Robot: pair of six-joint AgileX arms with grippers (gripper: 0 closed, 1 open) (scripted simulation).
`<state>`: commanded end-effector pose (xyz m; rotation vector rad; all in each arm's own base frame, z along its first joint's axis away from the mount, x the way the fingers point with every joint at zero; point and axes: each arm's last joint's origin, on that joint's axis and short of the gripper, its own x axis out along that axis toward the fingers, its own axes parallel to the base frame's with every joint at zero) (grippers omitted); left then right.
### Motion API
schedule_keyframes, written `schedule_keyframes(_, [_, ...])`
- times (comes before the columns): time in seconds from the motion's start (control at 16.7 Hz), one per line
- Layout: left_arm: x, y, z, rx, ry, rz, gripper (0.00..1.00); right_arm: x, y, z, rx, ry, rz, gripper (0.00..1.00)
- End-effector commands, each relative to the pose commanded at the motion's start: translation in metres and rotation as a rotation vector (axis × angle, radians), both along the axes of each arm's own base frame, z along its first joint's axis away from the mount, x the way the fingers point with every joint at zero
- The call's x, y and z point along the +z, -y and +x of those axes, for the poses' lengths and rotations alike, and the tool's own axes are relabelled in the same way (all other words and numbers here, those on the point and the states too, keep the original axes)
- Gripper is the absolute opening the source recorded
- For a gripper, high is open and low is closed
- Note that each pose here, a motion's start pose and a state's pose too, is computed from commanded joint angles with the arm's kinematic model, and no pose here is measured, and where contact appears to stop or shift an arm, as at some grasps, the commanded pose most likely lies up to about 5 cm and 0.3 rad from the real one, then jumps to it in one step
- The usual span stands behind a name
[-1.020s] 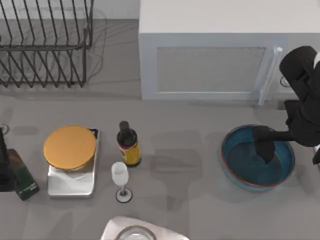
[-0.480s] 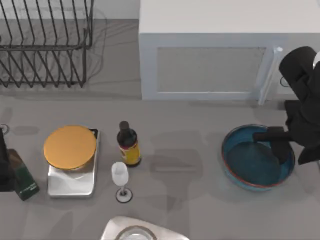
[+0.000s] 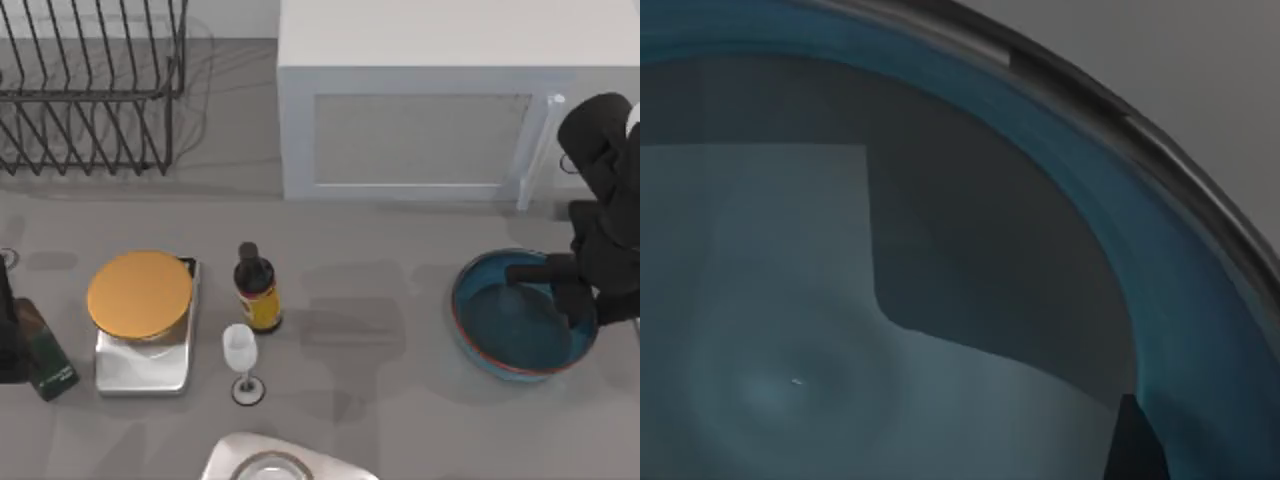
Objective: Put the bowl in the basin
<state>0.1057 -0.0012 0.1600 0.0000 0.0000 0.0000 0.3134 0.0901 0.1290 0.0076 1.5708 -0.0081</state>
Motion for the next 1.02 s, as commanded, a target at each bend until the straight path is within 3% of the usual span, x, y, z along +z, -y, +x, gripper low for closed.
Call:
schedule_keyframes(0.36, [0.0,0.0,0.0,0.0,0.0,0.0,1.0,0.009,0.004,0.002,-0.014,0.015,0.014,0.0])
schedule_keyframes(0.6, [0.0,0.0,0.0,0.0,0.0,0.0,1.0,0.06,0.015,0.006,-0.049,0.054,0.062,0.0])
schedule_keyframes(1.02, [0.0,0.0,0.0,0.0,0.0,0.0,1.0,0.132,-0.002,0.003,-0.001,-0.014,0.004,0.0])
